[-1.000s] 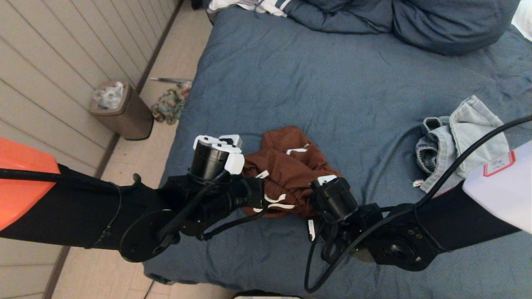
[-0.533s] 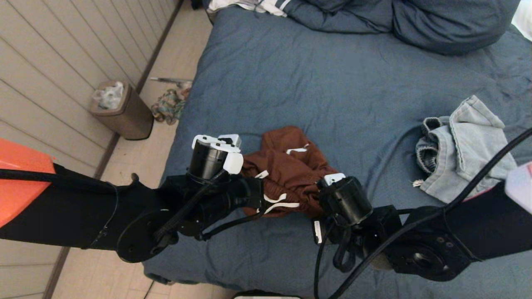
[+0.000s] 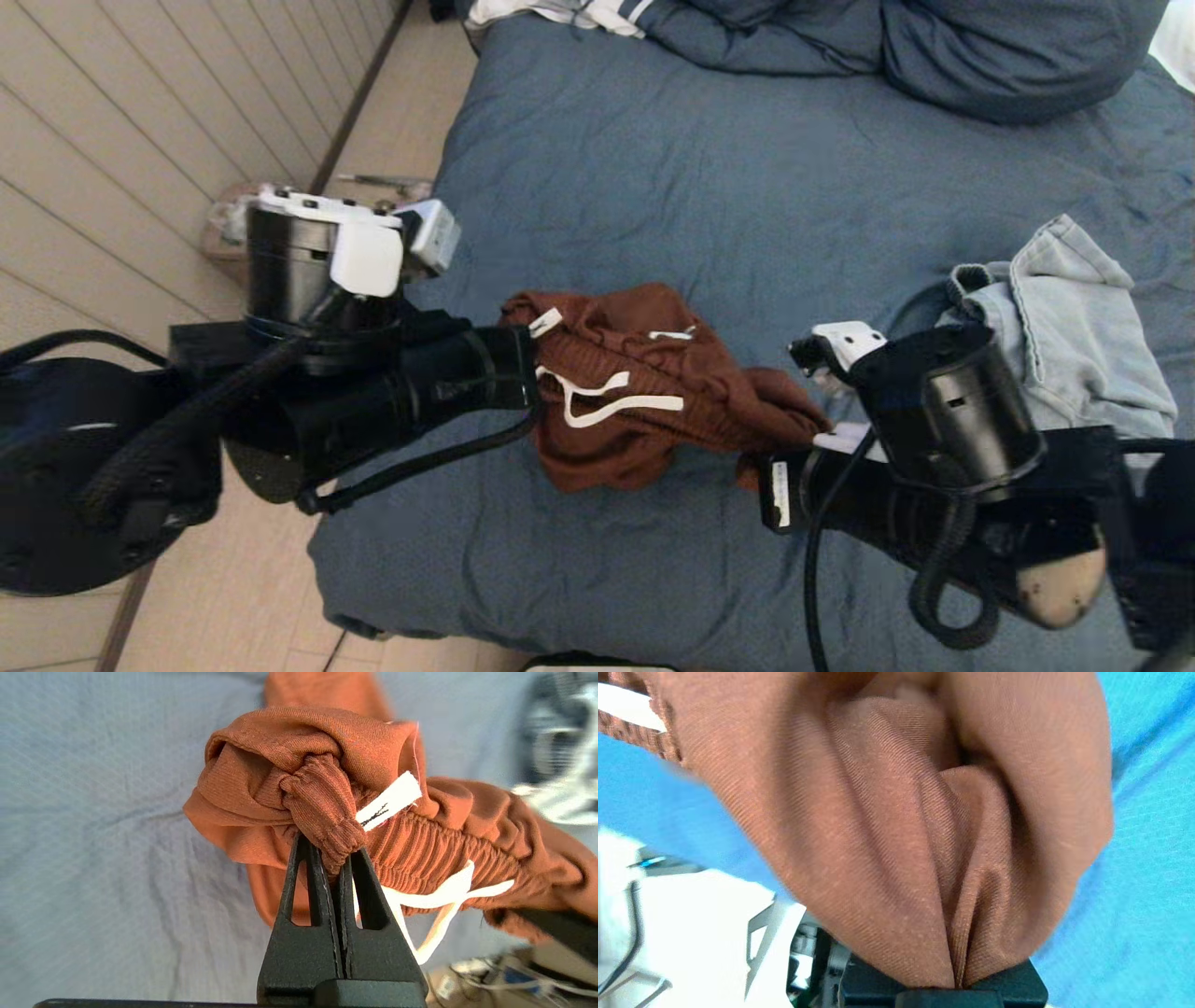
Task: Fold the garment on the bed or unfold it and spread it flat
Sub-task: Unford the brown shorts
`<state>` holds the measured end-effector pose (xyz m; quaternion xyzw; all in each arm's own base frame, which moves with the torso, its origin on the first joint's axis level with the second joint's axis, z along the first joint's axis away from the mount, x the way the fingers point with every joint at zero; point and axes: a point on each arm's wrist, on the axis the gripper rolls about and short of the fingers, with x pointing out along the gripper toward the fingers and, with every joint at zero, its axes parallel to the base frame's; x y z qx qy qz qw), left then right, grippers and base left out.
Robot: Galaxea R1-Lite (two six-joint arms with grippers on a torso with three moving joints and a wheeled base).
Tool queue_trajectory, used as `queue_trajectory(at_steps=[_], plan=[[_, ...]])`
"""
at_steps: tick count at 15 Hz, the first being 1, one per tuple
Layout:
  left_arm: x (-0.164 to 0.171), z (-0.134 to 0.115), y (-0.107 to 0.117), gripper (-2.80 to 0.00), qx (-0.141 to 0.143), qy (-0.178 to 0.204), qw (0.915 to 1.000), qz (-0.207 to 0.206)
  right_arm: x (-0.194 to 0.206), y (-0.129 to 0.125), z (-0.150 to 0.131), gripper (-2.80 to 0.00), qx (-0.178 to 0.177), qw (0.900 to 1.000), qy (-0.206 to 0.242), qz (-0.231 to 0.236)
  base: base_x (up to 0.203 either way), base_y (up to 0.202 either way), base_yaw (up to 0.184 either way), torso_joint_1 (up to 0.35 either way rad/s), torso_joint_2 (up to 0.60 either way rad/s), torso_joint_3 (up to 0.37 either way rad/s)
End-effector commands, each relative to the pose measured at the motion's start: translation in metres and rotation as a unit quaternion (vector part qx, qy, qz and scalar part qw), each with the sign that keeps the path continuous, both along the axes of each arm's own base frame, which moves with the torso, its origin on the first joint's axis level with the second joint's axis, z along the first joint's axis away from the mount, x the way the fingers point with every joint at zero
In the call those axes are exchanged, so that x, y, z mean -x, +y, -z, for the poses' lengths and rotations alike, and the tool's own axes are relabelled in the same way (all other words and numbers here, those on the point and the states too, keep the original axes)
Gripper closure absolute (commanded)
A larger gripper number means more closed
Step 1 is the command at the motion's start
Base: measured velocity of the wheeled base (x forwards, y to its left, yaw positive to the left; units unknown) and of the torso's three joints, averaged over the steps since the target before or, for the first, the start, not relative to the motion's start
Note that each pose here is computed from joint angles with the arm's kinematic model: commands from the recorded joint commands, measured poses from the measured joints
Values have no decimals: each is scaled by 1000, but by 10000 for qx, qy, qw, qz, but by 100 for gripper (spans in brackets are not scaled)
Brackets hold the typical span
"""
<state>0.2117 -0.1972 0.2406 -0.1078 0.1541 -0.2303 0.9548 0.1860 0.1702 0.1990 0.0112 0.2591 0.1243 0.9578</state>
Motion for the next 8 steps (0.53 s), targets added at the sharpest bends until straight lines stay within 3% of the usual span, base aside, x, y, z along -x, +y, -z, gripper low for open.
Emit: queue_trajectory(at_steps=[1,8], plan=[[31,-35,26,0,302,-310,9991,48,30,-20,-42,0,-402,9983,-380,-187,0,0,0,0,0,0],[82,-86,76,0,366,-526,9979,70,79,-45,-107,0,-788,9920,-664,-727,0,0,0,0,0,0]])
